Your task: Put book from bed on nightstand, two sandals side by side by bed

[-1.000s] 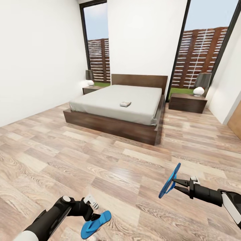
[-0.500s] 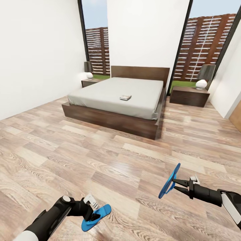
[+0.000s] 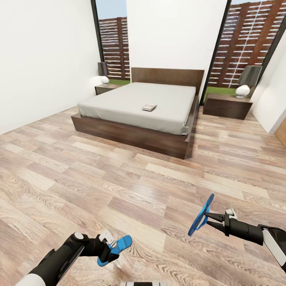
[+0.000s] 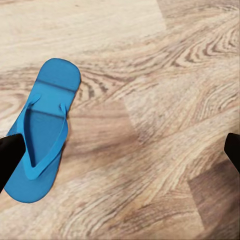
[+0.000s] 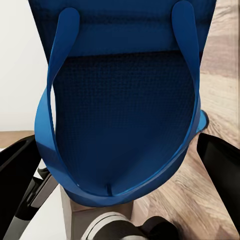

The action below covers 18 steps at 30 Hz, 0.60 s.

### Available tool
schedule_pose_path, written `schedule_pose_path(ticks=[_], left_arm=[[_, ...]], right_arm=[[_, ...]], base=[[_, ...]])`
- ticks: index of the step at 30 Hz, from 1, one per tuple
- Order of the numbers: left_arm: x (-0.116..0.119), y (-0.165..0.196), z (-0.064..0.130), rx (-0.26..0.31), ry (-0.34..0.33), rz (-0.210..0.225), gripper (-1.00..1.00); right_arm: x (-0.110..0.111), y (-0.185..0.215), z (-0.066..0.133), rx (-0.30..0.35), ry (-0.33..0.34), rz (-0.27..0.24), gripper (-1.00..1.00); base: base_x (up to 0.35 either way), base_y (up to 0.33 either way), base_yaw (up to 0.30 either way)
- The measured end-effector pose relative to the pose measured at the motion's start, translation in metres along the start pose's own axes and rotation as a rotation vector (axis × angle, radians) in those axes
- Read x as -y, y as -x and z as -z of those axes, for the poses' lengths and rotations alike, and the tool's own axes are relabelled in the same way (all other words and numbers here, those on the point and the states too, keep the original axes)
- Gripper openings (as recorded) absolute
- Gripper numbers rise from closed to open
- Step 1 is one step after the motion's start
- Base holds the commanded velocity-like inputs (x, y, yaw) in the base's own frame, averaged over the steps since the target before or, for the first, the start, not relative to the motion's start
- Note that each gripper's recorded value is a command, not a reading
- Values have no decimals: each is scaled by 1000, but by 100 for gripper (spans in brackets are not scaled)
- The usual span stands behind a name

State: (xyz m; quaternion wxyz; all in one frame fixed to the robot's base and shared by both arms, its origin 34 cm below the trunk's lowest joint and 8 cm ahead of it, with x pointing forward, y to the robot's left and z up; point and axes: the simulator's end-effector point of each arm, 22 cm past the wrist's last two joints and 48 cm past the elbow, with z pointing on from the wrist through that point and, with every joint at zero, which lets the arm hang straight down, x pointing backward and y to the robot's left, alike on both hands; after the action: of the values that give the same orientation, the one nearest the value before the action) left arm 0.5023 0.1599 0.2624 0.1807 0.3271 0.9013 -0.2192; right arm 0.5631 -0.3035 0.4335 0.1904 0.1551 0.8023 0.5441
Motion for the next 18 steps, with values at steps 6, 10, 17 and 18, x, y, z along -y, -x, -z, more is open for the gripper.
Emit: schedule_pose_path(ticks=[6,10,17,18], left_arm=[[1,-10,-8,-17,-12,13,100],[1,-16,-13,-28,-19,22,100],[3,-27,-22,-48,-34,37,100],[3,-29,-23,-50,-36,39,100]], right_arm=[[12,-3,-3,-9,-11,-20,-100],[20,-6,-5,-15,-19,-33,-100],[33,-10,-9,-26,-33,-56,-100],[35,-11,-9,-27,-35,-59,-100]], base=[[0,0,0],[0,0,0],[0,0,0],[0,0,0]])
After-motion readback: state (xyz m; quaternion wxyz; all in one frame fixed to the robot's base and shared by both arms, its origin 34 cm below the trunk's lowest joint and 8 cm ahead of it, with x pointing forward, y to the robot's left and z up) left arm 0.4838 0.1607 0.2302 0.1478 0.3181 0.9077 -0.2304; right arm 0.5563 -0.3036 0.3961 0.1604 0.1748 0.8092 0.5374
